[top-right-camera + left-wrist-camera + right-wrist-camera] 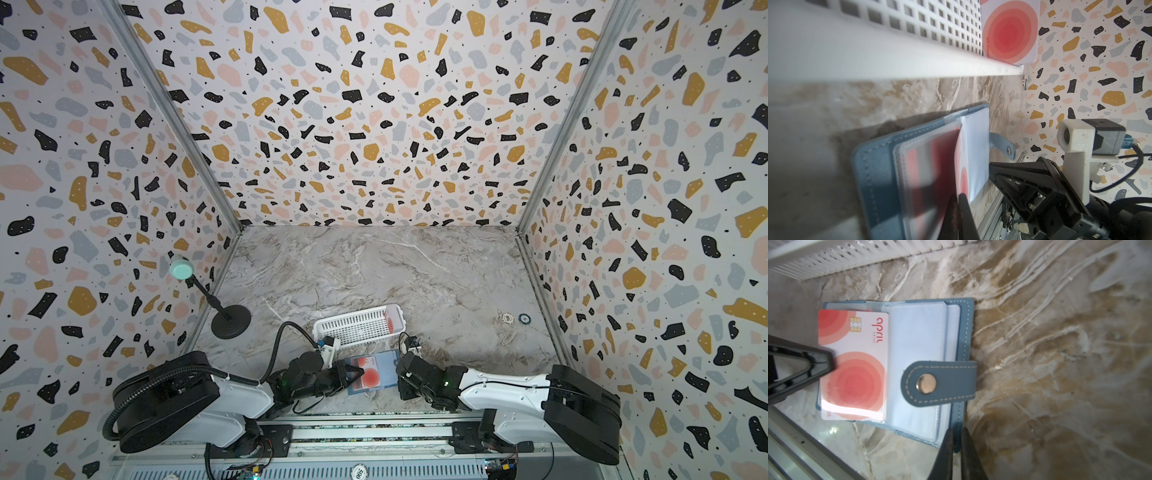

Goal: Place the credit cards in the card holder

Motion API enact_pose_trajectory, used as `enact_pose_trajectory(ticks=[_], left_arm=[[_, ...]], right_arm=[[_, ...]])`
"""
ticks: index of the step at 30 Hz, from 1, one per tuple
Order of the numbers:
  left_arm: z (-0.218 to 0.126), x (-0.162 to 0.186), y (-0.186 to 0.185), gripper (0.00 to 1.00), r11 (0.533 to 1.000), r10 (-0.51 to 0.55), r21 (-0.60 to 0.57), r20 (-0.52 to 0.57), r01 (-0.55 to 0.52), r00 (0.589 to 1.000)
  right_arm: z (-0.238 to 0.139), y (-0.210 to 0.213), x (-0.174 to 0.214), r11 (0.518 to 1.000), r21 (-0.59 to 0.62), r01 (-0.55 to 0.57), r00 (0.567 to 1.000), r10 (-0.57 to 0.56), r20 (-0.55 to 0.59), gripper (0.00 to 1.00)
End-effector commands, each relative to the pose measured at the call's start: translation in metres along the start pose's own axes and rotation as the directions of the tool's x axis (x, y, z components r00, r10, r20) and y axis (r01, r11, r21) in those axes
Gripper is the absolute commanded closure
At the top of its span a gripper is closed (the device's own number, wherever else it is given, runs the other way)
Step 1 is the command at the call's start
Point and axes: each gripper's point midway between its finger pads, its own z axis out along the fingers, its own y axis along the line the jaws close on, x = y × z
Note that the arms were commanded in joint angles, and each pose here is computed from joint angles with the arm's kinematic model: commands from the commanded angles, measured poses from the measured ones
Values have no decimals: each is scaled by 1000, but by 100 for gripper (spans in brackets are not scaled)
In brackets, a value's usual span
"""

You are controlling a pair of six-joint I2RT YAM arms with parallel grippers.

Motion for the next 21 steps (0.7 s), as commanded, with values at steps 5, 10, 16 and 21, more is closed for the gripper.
enact_pose_trajectory(ticks=[5, 10, 16, 21], left_arm=[[7, -1, -2, 100, 999, 44, -7, -26, -45, 999], [11, 1, -2, 100, 999, 47, -7, -43, -47, 998], [12, 3, 0, 98, 999, 33, -4, -52, -33, 998], [15, 3, 4, 91, 999, 22, -26, -58, -24, 998]], right_arm=[[3, -8, 8, 999, 39, 5, 1000, -4, -24, 89], [3, -9, 8, 999, 42, 6, 1000, -5, -24, 90], [4, -8, 7, 999, 41, 6, 1000, -5, -25, 90], [4, -8, 7, 999, 45, 10, 1000, -9, -27, 90]])
